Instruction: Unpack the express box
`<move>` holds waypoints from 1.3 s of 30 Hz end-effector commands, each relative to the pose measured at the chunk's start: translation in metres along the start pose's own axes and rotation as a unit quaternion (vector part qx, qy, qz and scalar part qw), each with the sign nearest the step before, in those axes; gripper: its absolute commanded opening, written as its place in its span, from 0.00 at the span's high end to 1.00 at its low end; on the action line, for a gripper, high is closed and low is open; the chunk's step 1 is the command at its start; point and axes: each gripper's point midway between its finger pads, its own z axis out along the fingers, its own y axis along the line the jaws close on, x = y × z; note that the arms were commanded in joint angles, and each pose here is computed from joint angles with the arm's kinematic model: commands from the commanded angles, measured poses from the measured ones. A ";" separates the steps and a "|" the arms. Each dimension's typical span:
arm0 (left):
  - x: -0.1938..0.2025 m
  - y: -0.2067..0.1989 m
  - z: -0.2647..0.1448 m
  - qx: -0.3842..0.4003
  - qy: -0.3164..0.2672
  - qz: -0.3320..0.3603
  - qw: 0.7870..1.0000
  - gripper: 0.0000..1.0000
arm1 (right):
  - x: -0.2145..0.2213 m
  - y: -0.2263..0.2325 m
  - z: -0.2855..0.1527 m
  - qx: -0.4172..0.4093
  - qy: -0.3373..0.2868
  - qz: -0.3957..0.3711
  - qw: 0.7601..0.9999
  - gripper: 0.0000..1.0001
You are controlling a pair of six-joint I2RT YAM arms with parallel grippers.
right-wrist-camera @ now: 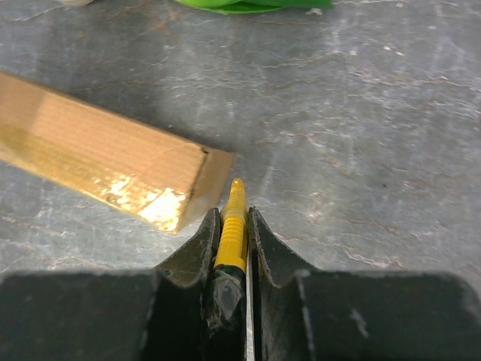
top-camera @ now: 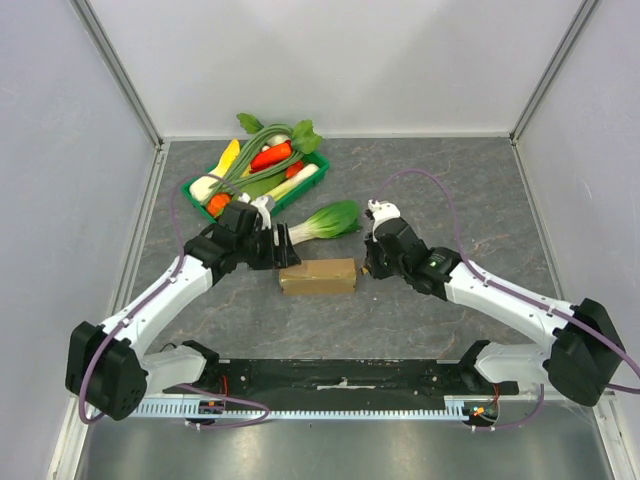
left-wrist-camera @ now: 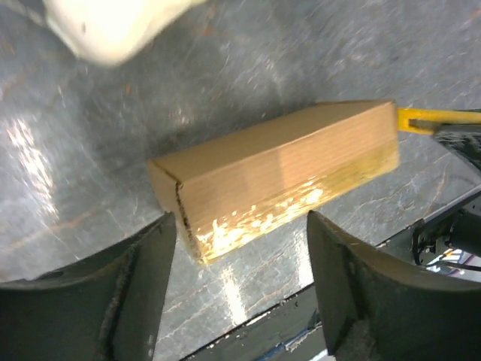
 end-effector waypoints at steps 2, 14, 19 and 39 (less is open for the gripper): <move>-0.057 -0.034 -0.028 0.045 -0.073 0.173 0.981 0.21 | -0.035 -0.021 -0.021 0.044 -0.048 0.031 0.997 1.00; -0.034 -0.080 0.023 0.156 -0.014 0.392 0.907 0.06 | -0.057 -0.010 -0.052 -0.011 -0.077 0.009 0.997 1.00; -0.005 -0.085 0.037 0.187 0.021 0.443 0.877 0.05 | -0.061 -0.011 -0.054 -0.013 -0.082 0.021 0.996 1.00; 0.027 -0.060 0.093 0.162 0.073 0.456 0.872 0.07 | -0.054 -0.008 -0.054 -0.041 -0.100 0.085 0.990 1.00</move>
